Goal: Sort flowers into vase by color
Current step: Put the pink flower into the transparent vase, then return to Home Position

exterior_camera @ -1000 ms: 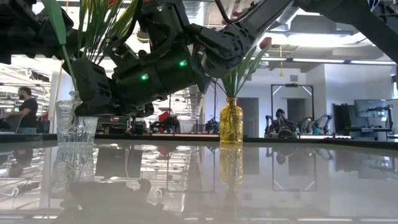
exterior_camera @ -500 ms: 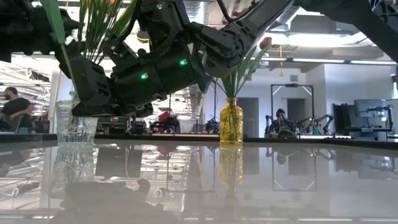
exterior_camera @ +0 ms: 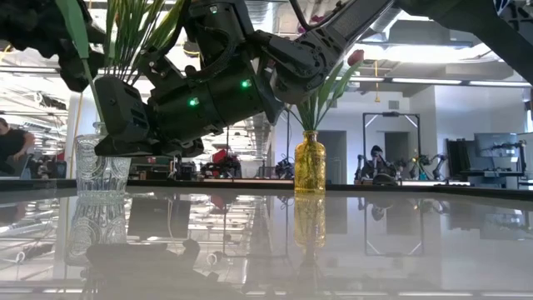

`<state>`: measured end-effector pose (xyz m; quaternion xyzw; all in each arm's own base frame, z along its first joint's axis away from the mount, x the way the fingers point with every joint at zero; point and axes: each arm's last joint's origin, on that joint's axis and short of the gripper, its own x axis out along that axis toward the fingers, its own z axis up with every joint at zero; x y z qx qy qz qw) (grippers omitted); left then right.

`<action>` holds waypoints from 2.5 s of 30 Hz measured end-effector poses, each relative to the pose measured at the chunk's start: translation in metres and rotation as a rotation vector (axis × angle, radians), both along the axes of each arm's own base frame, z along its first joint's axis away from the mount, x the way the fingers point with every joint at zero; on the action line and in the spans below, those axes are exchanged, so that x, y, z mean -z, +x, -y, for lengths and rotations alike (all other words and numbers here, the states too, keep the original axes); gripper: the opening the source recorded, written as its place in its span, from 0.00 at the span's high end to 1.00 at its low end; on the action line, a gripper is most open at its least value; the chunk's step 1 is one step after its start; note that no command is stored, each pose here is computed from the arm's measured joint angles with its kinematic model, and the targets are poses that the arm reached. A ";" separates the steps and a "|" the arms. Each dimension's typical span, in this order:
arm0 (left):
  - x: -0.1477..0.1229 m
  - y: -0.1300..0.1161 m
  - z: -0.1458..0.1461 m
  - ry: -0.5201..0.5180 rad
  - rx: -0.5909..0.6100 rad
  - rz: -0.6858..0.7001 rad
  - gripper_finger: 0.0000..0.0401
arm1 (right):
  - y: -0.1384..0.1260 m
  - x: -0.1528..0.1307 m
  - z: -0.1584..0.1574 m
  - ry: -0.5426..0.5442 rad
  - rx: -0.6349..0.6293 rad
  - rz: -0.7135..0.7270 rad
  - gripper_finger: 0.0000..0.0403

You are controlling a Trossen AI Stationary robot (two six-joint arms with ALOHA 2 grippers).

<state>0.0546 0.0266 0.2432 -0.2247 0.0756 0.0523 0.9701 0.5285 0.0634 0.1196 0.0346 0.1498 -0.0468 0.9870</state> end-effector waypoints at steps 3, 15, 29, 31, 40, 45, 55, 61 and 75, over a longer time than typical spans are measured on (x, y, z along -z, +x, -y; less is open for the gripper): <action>0.001 0.003 -0.003 -0.046 0.000 -0.059 0.56 | 0.000 0.000 0.000 0.000 -0.001 0.000 0.86; -0.006 0.012 -0.010 -0.173 0.081 -0.336 0.56 | -0.001 0.001 0.000 -0.008 -0.003 -0.024 0.86; -0.074 -0.008 0.002 -0.055 0.038 -0.692 0.56 | -0.023 -0.039 -0.001 -0.082 -0.034 -0.276 0.86; -0.084 -0.013 0.005 -0.041 -0.004 -0.735 0.56 | -0.030 -0.048 0.000 -0.083 -0.032 -0.332 0.86; -0.118 -0.033 0.002 0.247 -0.473 -0.865 0.56 | -0.077 -0.083 -0.009 -0.117 -0.045 -0.585 0.86; -0.115 -0.024 -0.011 0.401 -0.659 -0.778 0.56 | -0.125 -0.082 -0.001 -0.115 0.018 -0.609 0.86; -0.089 -0.010 -0.041 0.591 -1.211 -0.858 0.56 | -0.218 -0.074 0.028 -0.020 0.114 -0.260 0.86; -0.078 0.001 -0.057 0.647 -1.287 -0.816 0.56 | -0.251 -0.073 0.041 0.001 0.143 -0.163 0.86; -0.047 0.010 -0.089 0.536 -1.081 -0.230 0.56 | -0.300 -0.059 0.079 -0.018 0.192 0.212 0.86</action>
